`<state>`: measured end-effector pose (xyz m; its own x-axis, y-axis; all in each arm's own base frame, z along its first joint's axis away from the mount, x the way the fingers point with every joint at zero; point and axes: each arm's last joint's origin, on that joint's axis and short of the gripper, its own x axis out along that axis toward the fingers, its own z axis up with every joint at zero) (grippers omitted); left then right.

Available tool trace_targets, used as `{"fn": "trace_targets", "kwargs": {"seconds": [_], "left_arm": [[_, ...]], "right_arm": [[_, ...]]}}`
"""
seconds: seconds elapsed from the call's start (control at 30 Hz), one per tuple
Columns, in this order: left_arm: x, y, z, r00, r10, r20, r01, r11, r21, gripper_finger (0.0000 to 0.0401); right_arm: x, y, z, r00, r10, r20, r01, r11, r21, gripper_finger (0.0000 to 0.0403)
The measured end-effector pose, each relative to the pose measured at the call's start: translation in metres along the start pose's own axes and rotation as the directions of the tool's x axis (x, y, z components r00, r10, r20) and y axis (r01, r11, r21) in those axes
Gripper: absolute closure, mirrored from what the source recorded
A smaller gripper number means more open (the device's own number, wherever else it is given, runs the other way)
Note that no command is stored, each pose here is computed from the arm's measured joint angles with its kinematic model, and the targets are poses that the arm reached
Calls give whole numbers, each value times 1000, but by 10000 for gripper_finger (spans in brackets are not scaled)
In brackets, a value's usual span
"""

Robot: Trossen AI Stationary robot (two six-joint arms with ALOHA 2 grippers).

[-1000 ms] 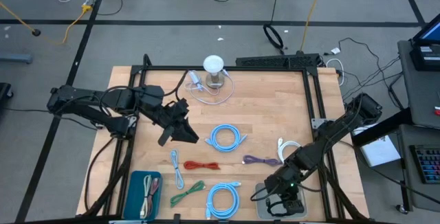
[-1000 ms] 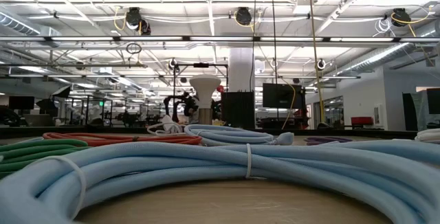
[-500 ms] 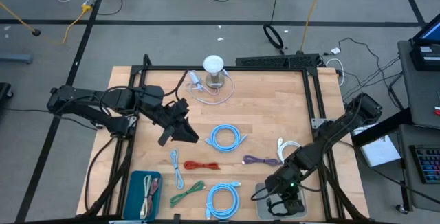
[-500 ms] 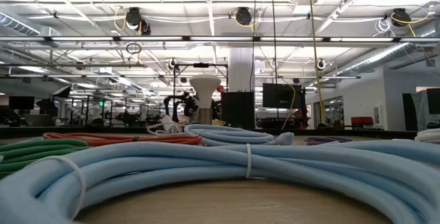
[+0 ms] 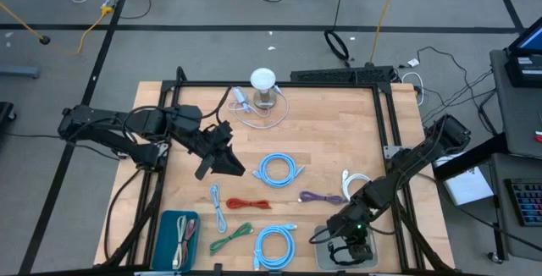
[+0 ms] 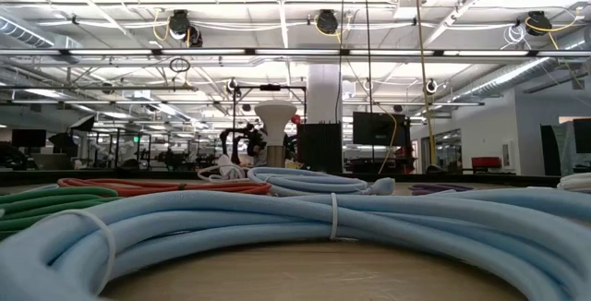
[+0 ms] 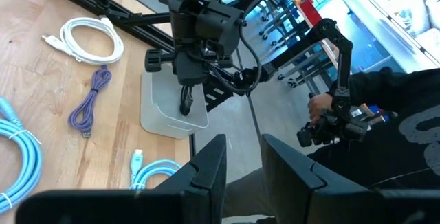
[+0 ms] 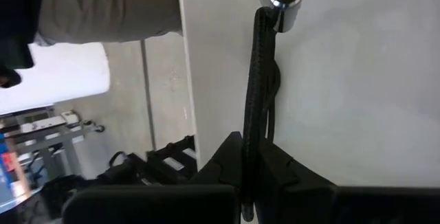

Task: Pick & Place USB Port
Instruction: Put the black video cable into the gray bin

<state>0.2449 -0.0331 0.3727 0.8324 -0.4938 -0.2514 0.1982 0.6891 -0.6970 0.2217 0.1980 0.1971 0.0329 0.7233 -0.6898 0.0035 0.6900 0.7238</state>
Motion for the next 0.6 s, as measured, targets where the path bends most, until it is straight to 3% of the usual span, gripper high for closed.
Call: {"fn": "trace_targets", "kwargs": {"seconds": [0.4,0.6], "left_arm": [[0,0,0,1000,1,1,-1,1000,-6,308],[0,0,0,1000,1,0,-1,1000,-6,308]], "right_arm": [[0,-10,-5,993,-122,-1,122,992,-29,402],[0,-11,-6,991,-136,-13,135,990,-45,402]]}}
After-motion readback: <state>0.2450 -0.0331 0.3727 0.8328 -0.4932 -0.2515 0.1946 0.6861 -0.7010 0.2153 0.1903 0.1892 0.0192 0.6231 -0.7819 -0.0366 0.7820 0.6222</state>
